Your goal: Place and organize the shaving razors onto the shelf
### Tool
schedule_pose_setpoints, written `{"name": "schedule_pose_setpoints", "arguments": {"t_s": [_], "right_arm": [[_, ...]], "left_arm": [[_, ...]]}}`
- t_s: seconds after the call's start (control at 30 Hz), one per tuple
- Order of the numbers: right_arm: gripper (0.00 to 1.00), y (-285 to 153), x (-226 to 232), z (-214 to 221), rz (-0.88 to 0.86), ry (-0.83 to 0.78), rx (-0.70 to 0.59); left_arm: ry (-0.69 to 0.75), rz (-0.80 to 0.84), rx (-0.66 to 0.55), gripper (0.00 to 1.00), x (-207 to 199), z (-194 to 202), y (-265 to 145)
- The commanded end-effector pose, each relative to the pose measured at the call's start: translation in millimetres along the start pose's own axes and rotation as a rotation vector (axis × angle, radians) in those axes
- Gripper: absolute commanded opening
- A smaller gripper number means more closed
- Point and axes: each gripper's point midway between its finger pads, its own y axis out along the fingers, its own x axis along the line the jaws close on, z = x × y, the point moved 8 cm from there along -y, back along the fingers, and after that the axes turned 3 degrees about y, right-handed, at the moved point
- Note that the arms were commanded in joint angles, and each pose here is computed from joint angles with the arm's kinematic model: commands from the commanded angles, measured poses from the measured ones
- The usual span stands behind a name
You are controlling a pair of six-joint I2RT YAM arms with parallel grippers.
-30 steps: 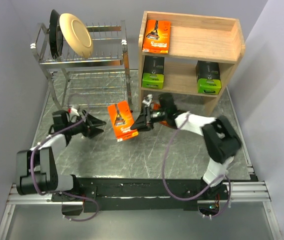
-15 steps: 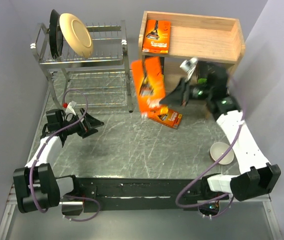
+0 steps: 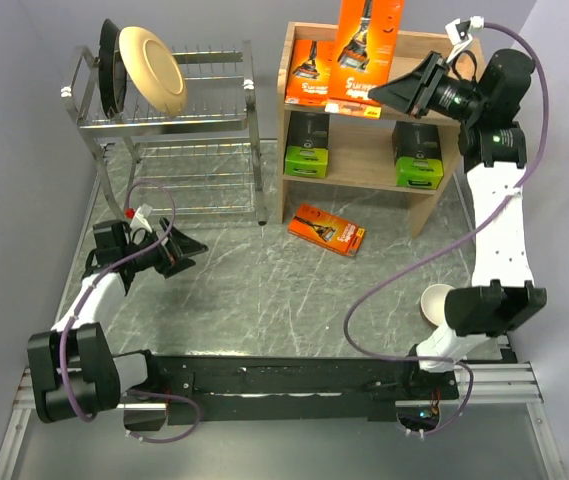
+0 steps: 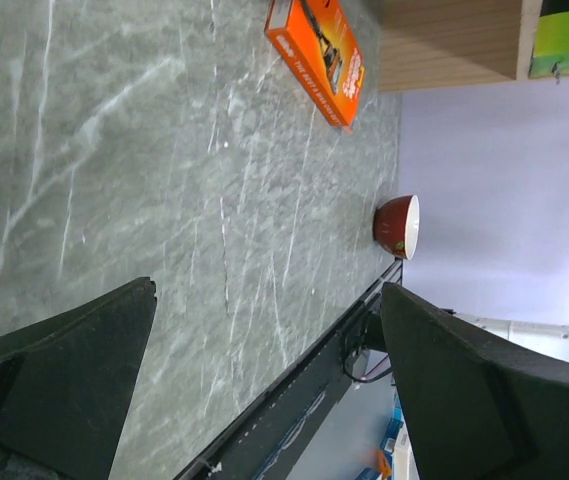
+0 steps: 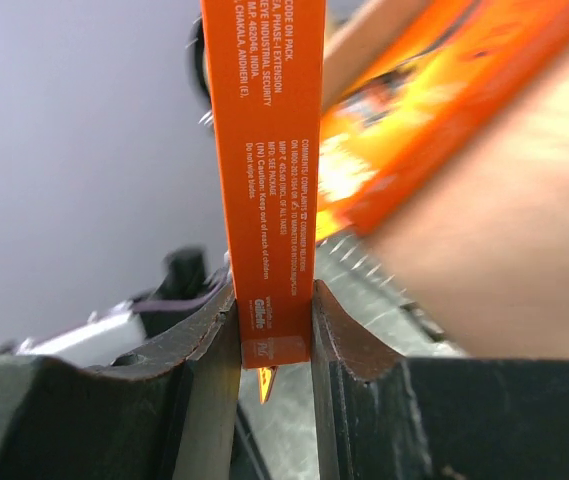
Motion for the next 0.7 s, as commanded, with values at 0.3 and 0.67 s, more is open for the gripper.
{"name": "schedule_pose_setpoints", "arguments": {"t_s": [0.3,0.67], "right_arm": [[0.37,-10.2,-50.2,-26.0,0.111,0.042,-0.033],[0.56,-18.3,-54.0,-23.7,0.158,0.069,-0.027]], "left_arm": [[0.011,-0.009,-0.077,0.99,6.2,3.1,-9.1],[0.0,-0.017,-0.108,0.99,11.8,3.0,-11.0]]}}
